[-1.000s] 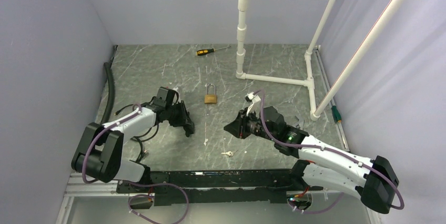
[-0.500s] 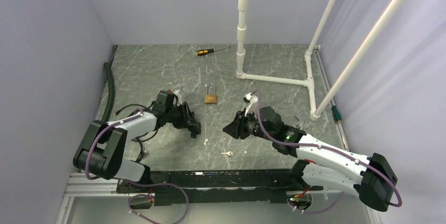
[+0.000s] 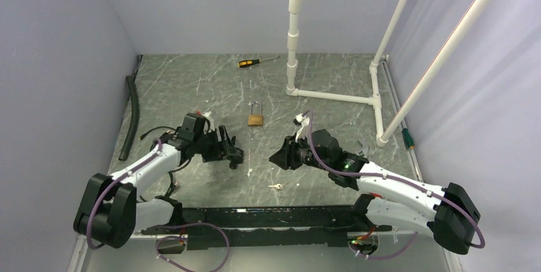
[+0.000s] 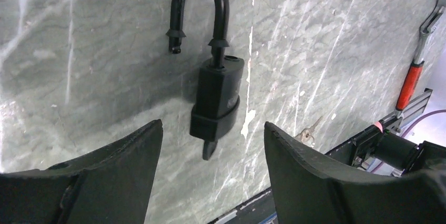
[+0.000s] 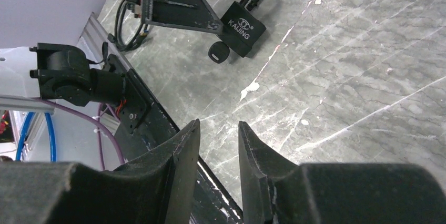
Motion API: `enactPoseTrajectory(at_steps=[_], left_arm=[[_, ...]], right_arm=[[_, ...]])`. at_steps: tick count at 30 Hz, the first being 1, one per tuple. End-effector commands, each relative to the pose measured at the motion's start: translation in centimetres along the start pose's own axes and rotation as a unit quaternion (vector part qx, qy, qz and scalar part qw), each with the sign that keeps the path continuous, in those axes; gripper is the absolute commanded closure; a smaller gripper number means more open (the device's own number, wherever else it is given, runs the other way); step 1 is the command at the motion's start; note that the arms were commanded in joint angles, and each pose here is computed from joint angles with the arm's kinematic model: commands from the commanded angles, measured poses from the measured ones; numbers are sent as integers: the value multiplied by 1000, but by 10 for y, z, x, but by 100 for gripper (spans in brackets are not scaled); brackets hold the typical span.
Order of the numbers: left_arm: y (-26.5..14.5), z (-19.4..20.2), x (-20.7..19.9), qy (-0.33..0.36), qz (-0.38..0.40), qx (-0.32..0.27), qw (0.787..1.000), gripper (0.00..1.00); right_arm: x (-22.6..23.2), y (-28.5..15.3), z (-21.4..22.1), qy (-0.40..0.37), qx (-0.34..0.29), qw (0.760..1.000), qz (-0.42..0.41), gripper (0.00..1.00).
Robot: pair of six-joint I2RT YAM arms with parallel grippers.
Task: Unlock with the key
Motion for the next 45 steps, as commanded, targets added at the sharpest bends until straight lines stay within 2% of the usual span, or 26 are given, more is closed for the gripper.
enactPoseTrajectory(at_steps=[1,3,5,7,9,12,15,17,21,24,35,45], left_arm=[[-23,-16,-11,22,-8,-23,999,25],[-39,-22,-20,28,-3,-33,999,24],[-60,-31,-33,37,3,-48,998,20],[-84,-38,-43,51,4,-67,996,3],[-109,-46,-48,72,-14,-91,993,1],[-149,-57,-44,115,-75,-120,983,1],[-180,-66,-21,144,-173,-155,962,0],[-188,-66,-8,133,-216,-179,950,1],[-190,-63,-12,148,-185,-219,947,1],[-193,-65,-8,146,-198,-230,942,0],[-188,-63,-10,150,-182,-221,946,1],[-187,-62,-11,151,-179,-215,948,1]], right_arm=[[14,2,-10,0,-15,999,-31,64],[16,4,-10,2,-14,999,-33,60],[18,6,-11,4,-12,999,-35,51],[22,10,-13,4,-10,999,-39,38],[26,14,-15,3,-9,999,-43,31],[35,24,-19,2,-6,999,-52,28],[46,40,-24,8,-1,998,-63,28],[51,57,-25,17,10,998,-67,29],[61,87,-28,34,25,996,-79,31],[61,111,-27,47,42,996,-67,34],[57,178,-10,77,99,990,-61,47],[20,204,15,88,130,987,27,51]])
Point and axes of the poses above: each gripper's point midway between its finger pads, its own y axis out along the fingers, its own x axis along the line the jaws close on, z = x × y, the point moved 3 cm from there along -y, back along the fingers, and after that the axes turned 9 degrees about y, right-handed, at the moved point
